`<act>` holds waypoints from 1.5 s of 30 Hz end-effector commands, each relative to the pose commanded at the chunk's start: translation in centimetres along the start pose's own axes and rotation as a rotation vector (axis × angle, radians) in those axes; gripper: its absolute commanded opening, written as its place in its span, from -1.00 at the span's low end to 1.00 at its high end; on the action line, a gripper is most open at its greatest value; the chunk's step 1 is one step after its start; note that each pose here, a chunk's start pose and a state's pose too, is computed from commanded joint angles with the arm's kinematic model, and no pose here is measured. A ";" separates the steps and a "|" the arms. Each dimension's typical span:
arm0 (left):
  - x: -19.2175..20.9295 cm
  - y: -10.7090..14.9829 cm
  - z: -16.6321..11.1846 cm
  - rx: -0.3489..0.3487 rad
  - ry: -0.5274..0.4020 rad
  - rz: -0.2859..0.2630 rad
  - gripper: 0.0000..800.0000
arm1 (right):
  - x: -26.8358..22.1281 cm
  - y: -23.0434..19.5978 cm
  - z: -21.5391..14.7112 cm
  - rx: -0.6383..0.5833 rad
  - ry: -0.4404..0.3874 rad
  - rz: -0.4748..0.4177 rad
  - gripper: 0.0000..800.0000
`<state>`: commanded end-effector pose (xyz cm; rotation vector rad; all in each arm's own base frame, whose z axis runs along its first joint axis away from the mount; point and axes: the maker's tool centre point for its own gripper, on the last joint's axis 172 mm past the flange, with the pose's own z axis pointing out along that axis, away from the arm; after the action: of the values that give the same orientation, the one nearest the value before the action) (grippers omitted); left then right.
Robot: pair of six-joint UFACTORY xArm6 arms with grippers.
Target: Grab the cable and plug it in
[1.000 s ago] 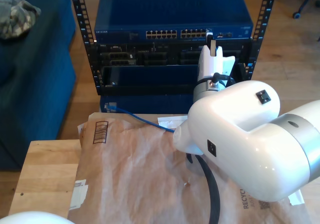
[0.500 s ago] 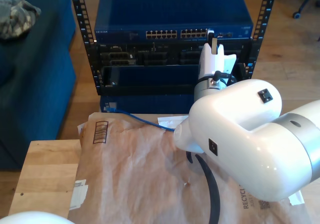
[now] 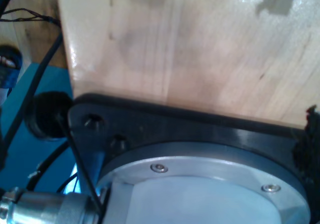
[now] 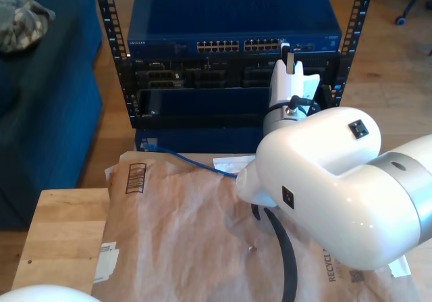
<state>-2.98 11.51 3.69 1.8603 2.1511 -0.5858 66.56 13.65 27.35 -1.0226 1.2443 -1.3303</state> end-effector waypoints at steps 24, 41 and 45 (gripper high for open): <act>0.0 0.0 0.0 0.000 0.000 0.000 1.00 | -0.8 0.3 0.3 -0.016 -0.013 0.006 -1.00; 0.0 0.0 0.0 0.000 0.000 0.000 1.00 | -1.4 0.6 0.0 -0.035 -0.030 -0.002 -0.30; 0.0 0.0 0.0 0.000 0.000 0.000 1.00 | -0.5 0.2 -2.3 -0.074 -0.040 -0.025 -0.22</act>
<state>-2.98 11.51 3.69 1.8603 2.1511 -0.5858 64.36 14.54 26.90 -1.1148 1.2625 -1.2853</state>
